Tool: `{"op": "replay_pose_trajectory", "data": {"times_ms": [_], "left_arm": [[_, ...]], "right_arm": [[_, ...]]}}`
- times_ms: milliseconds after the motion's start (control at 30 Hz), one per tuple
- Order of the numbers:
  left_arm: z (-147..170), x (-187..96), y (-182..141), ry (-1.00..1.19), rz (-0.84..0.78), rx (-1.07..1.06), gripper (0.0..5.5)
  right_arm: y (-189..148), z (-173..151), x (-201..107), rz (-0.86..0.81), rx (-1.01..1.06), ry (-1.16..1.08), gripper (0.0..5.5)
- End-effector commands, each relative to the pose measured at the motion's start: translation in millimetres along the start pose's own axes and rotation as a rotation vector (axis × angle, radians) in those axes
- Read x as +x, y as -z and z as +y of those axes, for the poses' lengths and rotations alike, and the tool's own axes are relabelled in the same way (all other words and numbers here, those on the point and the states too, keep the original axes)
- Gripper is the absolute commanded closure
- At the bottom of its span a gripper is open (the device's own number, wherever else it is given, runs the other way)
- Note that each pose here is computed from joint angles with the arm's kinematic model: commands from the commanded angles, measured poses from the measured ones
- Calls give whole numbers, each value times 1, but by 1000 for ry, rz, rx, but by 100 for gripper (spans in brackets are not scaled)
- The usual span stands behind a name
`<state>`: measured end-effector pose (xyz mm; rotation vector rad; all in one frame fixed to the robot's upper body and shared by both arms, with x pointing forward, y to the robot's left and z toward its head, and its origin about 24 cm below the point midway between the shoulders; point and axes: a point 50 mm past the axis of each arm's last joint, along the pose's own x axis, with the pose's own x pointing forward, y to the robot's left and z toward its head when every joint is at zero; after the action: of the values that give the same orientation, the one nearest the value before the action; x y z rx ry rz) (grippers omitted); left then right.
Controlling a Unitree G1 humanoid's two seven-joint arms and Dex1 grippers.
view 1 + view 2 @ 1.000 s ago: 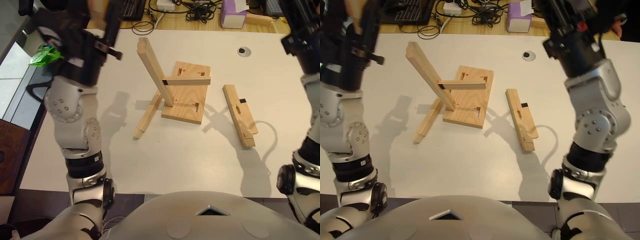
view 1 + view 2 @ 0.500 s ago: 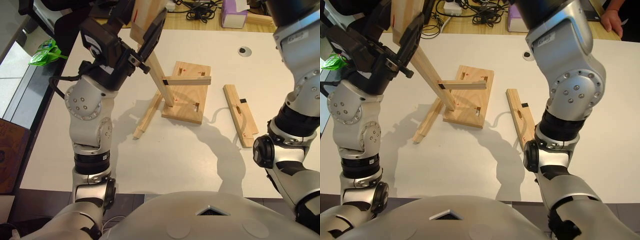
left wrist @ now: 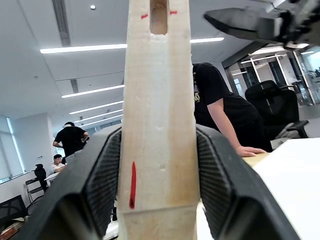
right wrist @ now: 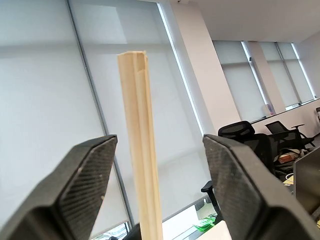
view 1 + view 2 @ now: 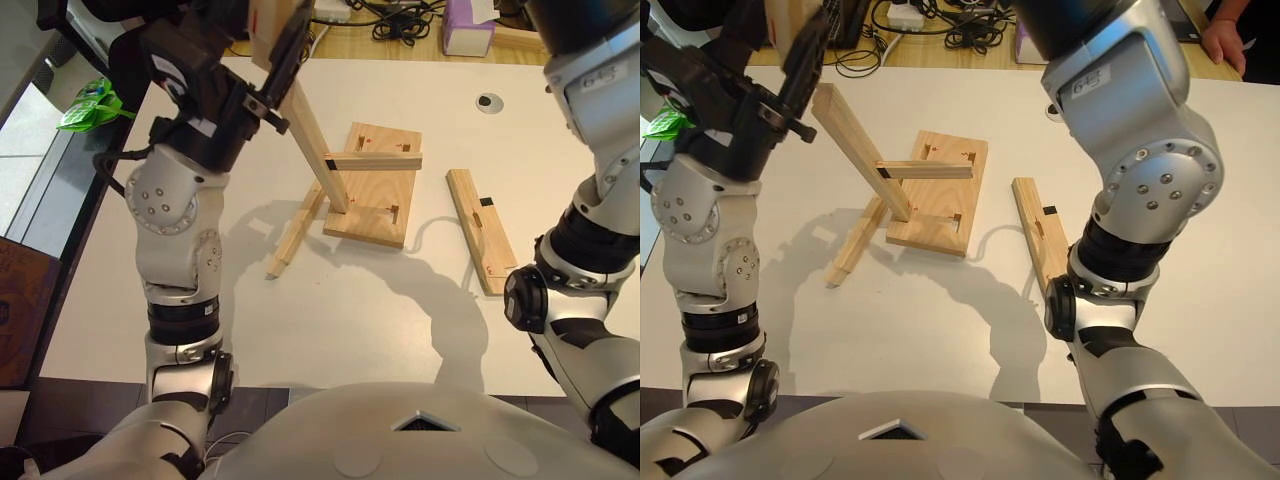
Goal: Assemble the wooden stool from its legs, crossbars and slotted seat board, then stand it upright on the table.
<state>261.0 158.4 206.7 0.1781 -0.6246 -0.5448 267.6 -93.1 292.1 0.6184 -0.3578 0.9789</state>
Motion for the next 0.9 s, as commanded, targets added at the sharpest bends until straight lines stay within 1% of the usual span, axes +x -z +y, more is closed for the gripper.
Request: {"op": "replay_pose_trajectory", "data": {"times_ms": [33, 300, 600, 900], "left_arm": [[6, 4, -3, -37, -13, -9, 344], [-6, 5, -4, 37, -13, 25, 344], [-20, 5, -3, 132, -9, 33, 344], [-22, 6, 0, 125, 1, 38, 344]], "right_arm": [[-2, 0, -5, -1, -6, -9, 232], [-8, 3, -1, -22, -8, -21, 232], [-7, 2, 3, -12, -8, -8, 232], [-5, 11, 4, 12, -4, -77, 232]]}}
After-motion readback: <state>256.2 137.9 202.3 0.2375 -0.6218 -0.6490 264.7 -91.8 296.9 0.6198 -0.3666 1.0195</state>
